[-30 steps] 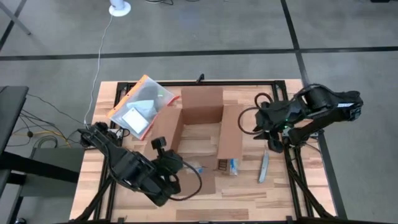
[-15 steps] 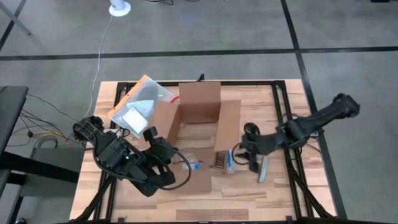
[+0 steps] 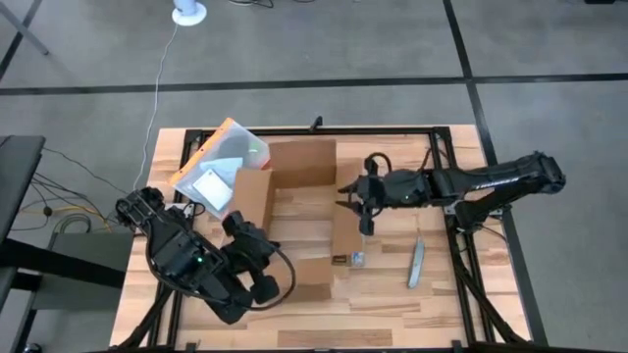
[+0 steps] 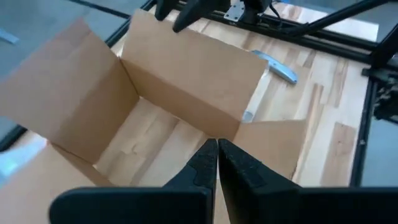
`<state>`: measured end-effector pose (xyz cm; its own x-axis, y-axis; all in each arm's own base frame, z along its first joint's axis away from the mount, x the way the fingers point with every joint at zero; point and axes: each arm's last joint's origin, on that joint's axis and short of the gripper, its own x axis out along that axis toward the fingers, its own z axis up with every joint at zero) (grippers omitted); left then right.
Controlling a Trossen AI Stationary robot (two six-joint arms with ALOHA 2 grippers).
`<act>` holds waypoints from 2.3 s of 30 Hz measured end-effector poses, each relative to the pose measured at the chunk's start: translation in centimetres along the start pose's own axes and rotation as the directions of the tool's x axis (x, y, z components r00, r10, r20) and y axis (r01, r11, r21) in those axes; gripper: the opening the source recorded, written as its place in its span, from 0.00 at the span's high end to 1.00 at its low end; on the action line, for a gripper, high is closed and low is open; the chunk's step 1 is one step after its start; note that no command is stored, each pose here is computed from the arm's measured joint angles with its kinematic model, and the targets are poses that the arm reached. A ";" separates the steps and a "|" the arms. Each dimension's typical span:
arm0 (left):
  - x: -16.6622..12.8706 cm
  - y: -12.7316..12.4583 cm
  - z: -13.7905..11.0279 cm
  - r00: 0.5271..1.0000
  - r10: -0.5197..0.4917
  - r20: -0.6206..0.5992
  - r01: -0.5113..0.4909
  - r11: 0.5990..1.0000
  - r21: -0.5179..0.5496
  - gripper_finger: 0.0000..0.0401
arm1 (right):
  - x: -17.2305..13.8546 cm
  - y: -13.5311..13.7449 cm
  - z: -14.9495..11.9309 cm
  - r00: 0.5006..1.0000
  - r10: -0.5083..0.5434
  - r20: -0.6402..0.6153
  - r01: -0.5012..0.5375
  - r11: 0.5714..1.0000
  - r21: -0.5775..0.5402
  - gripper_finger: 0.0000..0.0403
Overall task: Unpack boxes
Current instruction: Break down the box using the silver cutter until it is completely flat
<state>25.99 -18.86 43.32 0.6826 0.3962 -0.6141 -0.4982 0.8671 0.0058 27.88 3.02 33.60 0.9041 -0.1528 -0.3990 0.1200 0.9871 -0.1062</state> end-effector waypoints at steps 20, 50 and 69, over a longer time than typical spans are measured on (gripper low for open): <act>8.2 5.8 5.1 0.948 0.014 -0.318 0.003 0.999 0.053 0.75 | -8.1 1.0 -3.8 0.938 0.097 -0.334 -0.036 0.982 0.185 0.71; 16.8 13.7 -2.8 0.735 0.207 -0.645 -0.489 0.821 -0.295 0.64 | -7.6 4.2 -10.9 0.845 0.096 -0.526 0.027 0.975 0.221 0.71; 19.3 13.3 -4.6 0.771 0.121 -0.625 -0.424 0.830 -0.363 0.64 | -7.4 4.4 -10.6 0.862 0.113 -0.494 0.012 0.970 0.244 0.71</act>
<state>30.10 -1.08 27.86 0.1323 0.2219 -0.9661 -0.8968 0.4419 -0.0213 17.36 7.98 26.43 0.5905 -0.0436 -0.8059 0.2274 0.9671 0.1142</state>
